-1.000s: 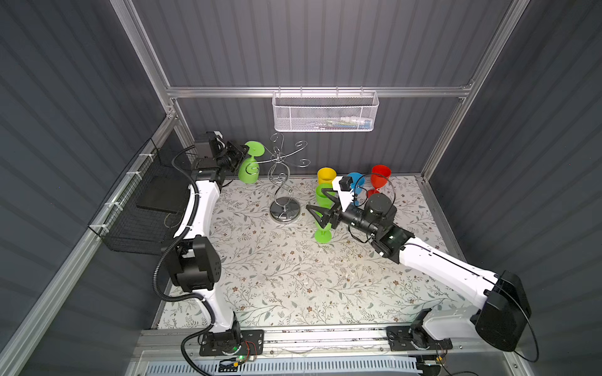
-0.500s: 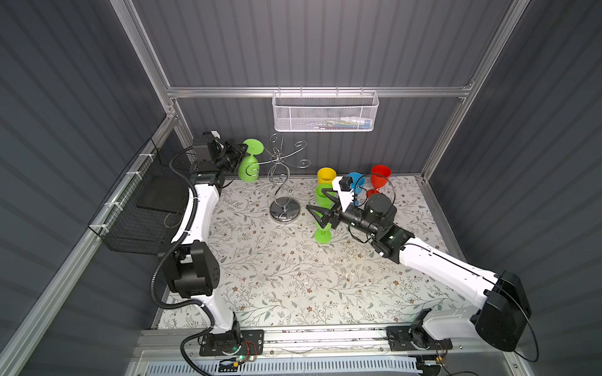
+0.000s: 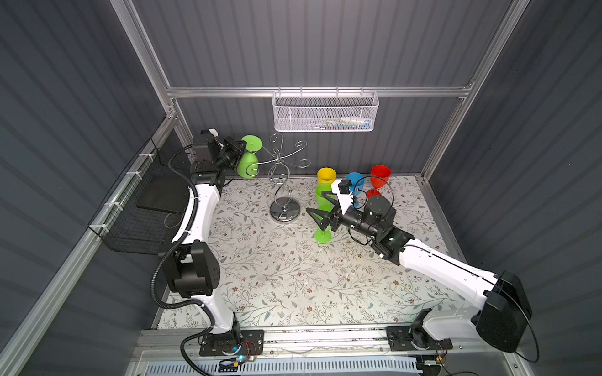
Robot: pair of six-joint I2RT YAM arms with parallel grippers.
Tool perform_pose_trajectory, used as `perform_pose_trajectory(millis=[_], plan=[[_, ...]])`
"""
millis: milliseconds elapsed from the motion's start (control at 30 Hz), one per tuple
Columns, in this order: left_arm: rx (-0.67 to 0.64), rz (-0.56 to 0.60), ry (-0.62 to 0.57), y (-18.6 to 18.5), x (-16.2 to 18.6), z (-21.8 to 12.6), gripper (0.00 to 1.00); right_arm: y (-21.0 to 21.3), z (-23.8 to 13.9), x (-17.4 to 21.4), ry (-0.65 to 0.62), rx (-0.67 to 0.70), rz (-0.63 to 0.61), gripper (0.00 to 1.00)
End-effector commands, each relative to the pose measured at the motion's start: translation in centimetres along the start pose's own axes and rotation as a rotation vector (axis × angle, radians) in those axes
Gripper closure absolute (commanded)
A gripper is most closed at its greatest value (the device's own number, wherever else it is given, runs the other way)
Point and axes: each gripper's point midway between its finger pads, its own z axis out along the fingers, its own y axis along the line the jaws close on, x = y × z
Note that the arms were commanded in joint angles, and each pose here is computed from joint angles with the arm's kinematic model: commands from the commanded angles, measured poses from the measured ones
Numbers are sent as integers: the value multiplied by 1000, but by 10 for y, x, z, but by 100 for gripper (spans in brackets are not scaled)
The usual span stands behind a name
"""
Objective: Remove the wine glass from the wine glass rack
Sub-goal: 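Lift the green glass off the rack hook with the left gripper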
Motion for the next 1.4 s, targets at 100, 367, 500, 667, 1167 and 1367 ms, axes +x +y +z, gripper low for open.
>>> perform_pose_trajectory(millis=[100, 367, 500, 667, 1167, 1367], plan=[[55, 1, -60, -13, -20, 8, 100, 4, -6, -8, -23, -3, -36, 9], [114, -39, -7, -15, -14, 27, 100, 5, -6, -7, -15, -6, -47, 9], [133, -41, 37, -19, -5, 30, 100, 4, -6, -6, -12, -7, -46, 9], [157, -31, 86, -25, 8, 28, 100, 5, -6, -6, -10, -11, -39, 9], [167, -19, 134, -31, 28, -1, 100, 7, -15, -7, -5, 0, -33, 9], [156, -8, 135, -32, 33, -14, 100, 6, -18, -3, 2, 10, -28, 9]])
